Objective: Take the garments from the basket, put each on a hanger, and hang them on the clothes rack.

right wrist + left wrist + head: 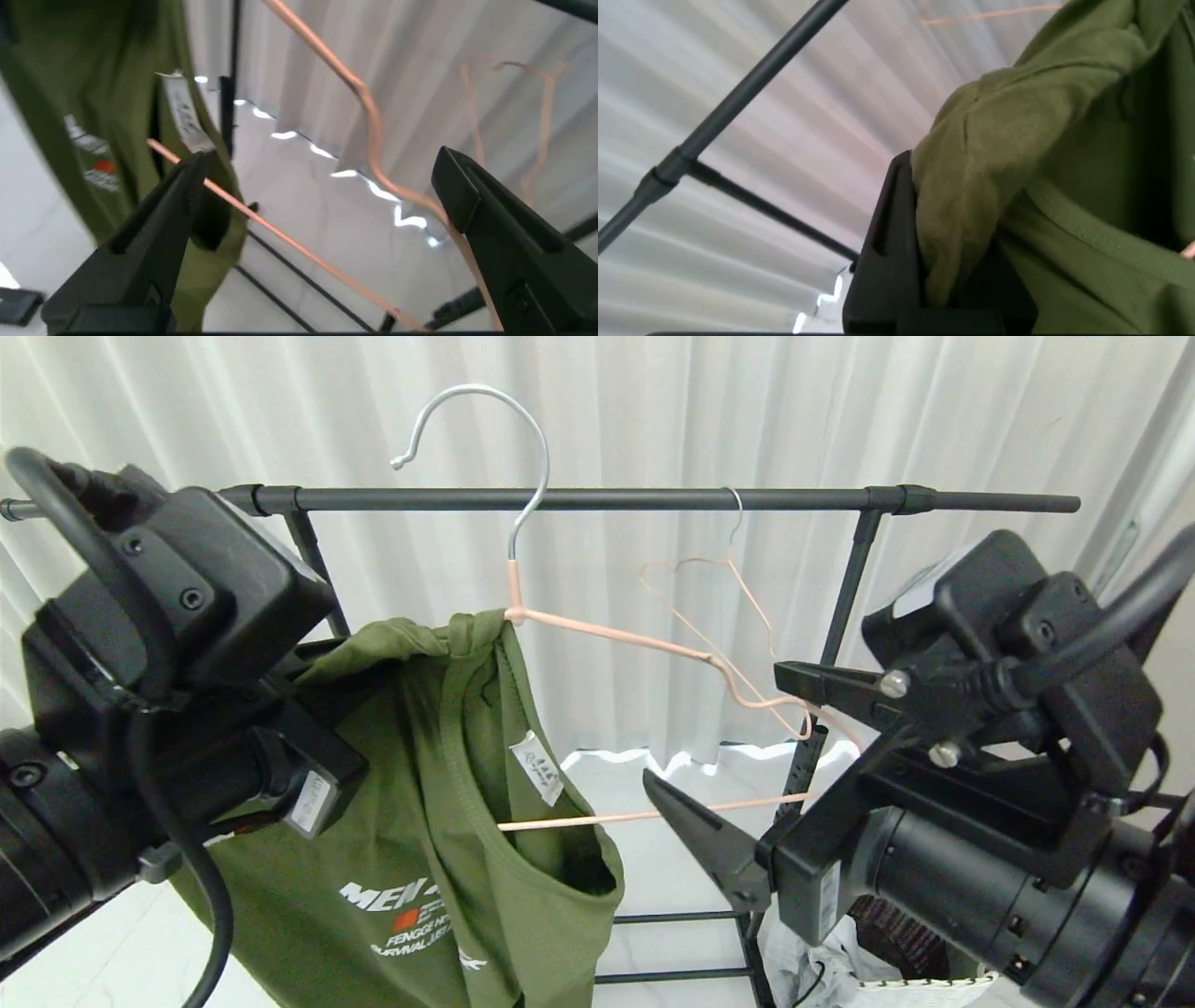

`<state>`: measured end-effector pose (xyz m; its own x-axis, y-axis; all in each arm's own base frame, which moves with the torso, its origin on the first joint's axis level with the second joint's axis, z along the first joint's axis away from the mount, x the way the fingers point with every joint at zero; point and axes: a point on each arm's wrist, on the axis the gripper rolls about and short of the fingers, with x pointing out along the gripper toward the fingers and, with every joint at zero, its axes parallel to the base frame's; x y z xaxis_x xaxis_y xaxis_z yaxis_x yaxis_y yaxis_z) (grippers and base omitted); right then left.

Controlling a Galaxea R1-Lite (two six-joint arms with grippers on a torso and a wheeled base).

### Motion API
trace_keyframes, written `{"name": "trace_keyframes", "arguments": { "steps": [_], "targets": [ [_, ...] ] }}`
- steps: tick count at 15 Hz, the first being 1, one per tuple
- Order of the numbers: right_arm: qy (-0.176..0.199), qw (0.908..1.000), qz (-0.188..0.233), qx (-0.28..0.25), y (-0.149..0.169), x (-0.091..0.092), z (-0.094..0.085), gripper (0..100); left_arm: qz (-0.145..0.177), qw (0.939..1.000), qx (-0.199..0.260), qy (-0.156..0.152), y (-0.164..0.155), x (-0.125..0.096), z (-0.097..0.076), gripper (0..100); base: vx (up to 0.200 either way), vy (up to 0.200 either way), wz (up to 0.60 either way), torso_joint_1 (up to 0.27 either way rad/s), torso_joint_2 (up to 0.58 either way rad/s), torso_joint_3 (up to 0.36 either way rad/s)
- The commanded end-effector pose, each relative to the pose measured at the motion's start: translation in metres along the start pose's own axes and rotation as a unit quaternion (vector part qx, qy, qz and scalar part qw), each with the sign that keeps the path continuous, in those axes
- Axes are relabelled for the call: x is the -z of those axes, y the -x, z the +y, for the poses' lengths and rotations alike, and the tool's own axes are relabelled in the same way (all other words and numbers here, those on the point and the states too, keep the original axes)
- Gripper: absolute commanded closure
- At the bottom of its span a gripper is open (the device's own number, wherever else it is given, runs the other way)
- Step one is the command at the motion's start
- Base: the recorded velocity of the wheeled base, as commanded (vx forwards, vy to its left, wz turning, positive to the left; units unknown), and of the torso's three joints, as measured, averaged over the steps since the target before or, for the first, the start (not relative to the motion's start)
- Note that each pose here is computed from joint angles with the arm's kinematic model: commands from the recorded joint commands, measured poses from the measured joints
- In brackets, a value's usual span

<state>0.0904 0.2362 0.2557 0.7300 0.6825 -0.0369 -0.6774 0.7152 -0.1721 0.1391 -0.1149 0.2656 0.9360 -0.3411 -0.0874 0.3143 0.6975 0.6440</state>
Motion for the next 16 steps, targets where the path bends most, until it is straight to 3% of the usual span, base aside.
{"name": "trace_keyframes", "arguments": {
  "steps": [1,5,9,11,16],
  "targets": [
    [0.001,0.9996,-0.006,0.028,0.01,-0.001,-0.02,0,0.008,1.0,-0.004,-0.002,-0.008,0.0,-0.004,100,0.0,0.0,0.0,0.0,0.0,0.0],
    [0.003,0.999,-0.004,0.044,0.032,0.008,-0.037,0,-0.006,0.9991,-0.04,0.011,-0.03,-0.007,-0.01,100,0.0,0.0,0.0,0.0,0.0,0.0],
    [0.011,0.9992,0.015,0.037,0.037,0.022,-0.036,0,-0.028,0.9992,-0.019,0.02,-0.03,-0.013,-0.02,100,0.0,0.0,0.0,0.0,0.0,0.0],
    [0.009,0.9988,0.035,0.032,0.032,0.033,-0.032,0,-0.063,0.9974,-0.007,0.036,-0.03,-0.018,-0.018,100,0.0,0.0,0.0,0.0,0.0,0.0],
    [-0.093,0.9926,0.071,0.031,0.005,0.05,-0.015,0,-0.12,0.9914,0.025,0.046,-0.026,-0.024,-0.014,100,0.0,0.0,0.0,0.0,0.0,0.0]
  ]
}}
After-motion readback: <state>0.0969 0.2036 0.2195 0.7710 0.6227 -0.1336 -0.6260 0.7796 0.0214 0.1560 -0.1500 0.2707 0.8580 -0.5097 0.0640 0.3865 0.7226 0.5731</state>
